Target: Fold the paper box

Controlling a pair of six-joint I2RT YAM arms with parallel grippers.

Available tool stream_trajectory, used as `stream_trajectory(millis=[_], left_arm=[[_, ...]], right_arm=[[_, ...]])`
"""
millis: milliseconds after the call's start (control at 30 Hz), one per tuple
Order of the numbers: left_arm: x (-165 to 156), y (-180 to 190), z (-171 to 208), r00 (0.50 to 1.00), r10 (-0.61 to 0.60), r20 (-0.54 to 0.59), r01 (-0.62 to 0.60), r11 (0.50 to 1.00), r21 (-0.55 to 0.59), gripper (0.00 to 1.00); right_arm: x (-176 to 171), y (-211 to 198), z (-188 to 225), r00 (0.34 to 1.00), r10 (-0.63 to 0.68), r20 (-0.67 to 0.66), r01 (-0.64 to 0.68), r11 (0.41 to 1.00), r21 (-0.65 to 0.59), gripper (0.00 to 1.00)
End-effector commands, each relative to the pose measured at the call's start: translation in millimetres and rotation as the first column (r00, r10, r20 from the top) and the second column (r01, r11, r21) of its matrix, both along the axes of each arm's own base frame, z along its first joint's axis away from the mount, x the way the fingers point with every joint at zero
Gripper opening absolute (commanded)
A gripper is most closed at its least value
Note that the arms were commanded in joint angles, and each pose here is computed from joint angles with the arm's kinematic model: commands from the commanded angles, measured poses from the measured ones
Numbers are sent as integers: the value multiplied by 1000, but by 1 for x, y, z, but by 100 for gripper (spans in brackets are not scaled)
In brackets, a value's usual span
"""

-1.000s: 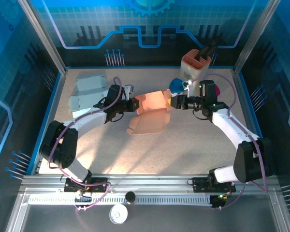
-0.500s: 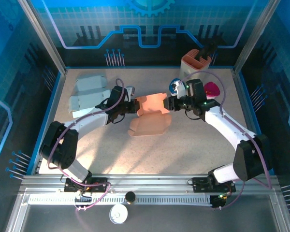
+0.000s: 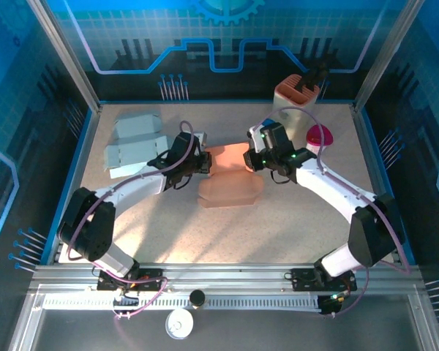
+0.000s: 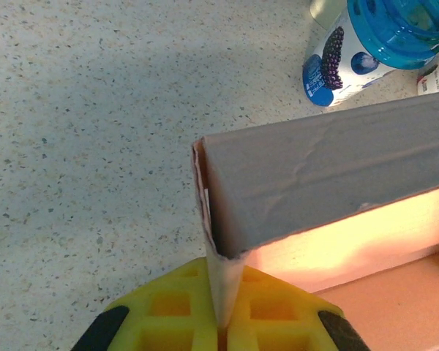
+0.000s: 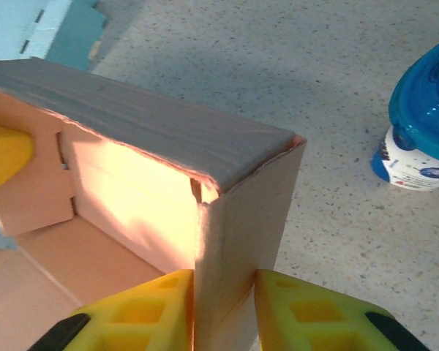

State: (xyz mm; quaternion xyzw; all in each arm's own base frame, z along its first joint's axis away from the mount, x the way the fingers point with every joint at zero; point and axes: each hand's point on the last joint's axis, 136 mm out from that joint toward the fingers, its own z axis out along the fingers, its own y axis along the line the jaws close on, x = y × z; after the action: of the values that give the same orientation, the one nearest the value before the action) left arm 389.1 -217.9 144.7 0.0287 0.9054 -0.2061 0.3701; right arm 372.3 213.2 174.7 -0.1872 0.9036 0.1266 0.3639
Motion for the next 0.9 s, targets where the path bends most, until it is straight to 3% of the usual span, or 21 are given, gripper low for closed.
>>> stream_trajectory(millis=[0, 167, 367, 567, 867], left_arm=[[-1, -15, 40, 996, -29, 88, 32, 999, -24, 0], [-4, -18, 41, 996, -25, 87, 26, 999, -19, 0], [-9, -24, 43, 996, -21, 85, 22, 1000, -14, 0], [-13, -28, 43, 997, -22, 78, 23, 1000, -8, 0], [-18, -29, 42, 997, -25, 74, 26, 1000, -6, 0]], right_arm=[[8, -5, -1, 997, -68, 27, 70, 995, -75, 25], [10, -8, -4, 988, -142, 58, 148, 980, -133, 19], [10, -18, -2, 962, -241, 126, 264, 938, -224, 0], [9, -15, 0, 962, -242, 129, 266, 939, -219, 0], [18, -18, 9, 965, -236, 115, 253, 955, -156, 22]])
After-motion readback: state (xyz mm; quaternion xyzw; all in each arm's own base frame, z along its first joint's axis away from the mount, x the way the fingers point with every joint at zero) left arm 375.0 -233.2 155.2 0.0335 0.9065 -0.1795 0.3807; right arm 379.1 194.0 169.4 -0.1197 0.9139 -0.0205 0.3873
